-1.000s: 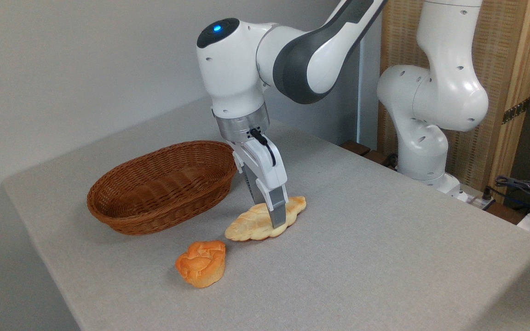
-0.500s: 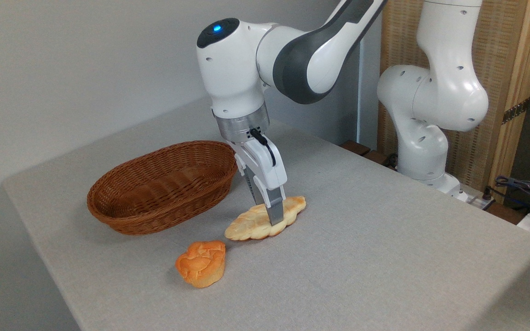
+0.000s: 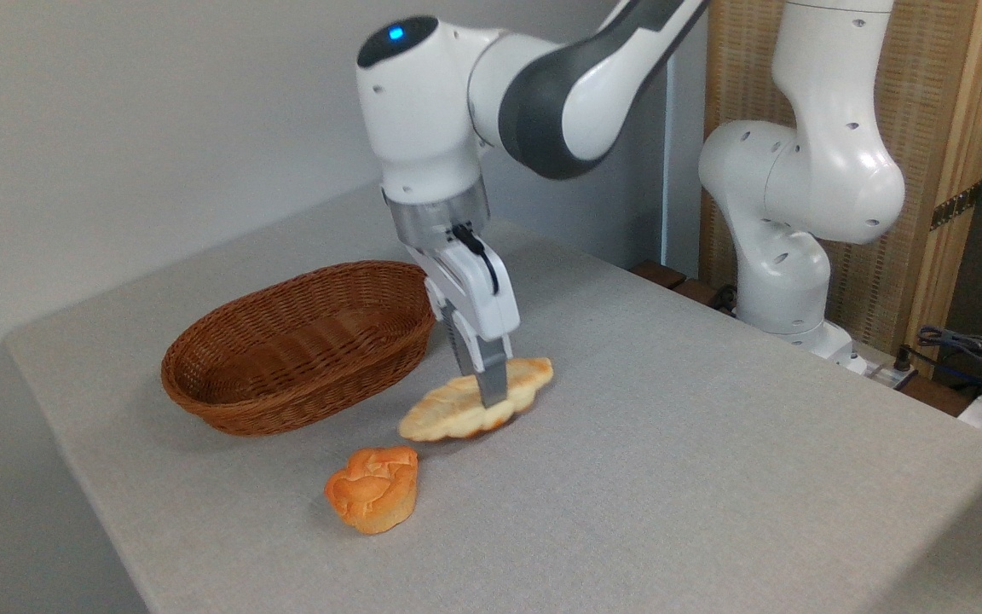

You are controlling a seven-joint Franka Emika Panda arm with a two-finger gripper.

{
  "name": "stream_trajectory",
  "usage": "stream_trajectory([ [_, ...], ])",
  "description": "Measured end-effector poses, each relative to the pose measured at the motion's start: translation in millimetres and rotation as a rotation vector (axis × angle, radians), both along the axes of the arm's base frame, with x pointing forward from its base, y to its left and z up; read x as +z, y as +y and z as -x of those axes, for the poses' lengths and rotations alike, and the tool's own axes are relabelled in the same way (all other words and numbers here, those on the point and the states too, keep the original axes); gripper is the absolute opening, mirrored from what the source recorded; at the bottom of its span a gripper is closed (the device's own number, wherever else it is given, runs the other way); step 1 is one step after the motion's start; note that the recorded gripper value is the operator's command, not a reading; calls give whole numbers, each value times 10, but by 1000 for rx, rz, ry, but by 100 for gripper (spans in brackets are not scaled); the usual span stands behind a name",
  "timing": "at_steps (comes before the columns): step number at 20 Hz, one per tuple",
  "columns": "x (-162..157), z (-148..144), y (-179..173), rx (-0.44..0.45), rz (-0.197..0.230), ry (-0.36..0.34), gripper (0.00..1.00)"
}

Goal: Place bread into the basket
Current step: 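Lift the loaf and carry it over the wicker basket, then lower the loaf into the basket and open the gripper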

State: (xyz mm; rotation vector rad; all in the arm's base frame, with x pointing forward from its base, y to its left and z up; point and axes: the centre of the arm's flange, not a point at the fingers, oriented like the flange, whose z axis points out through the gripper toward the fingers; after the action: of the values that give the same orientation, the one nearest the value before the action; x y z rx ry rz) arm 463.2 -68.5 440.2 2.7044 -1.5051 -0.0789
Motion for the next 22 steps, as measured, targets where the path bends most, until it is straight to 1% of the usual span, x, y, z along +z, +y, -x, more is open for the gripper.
stream_trajectory([
  [2,184,-56,-60,-7,9,-5,43],
  [3,329,-96,-110,-11,21,-4,43],
  [4,480,-139,-161,-10,41,-3,43],
  [5,563,-164,-188,-7,55,-3,43],
  [6,710,-215,-238,4,84,-6,43],
  [7,789,-246,-267,12,99,-9,44],
  [9,991,-371,-417,59,147,-24,48],
  [10,1020,-434,-535,81,160,-25,51],
  [12,984,-544,-753,110,168,-30,53],
  [13,916,-622,-912,128,174,-40,63],
  [14,825,-696,-1080,145,183,-52,67],
  [15,770,-733,-1169,156,189,-59,74],
  [16,665,-792,-1320,182,201,-73,93],
  [17,558,-844,-1464,211,215,-85,100],
  [19,389,-916,-1696,244,242,-105,100],
  [21,293,-930,-1835,247,249,-102,100],
  [22,284,-931,-1849,246,249,-101,100],
])
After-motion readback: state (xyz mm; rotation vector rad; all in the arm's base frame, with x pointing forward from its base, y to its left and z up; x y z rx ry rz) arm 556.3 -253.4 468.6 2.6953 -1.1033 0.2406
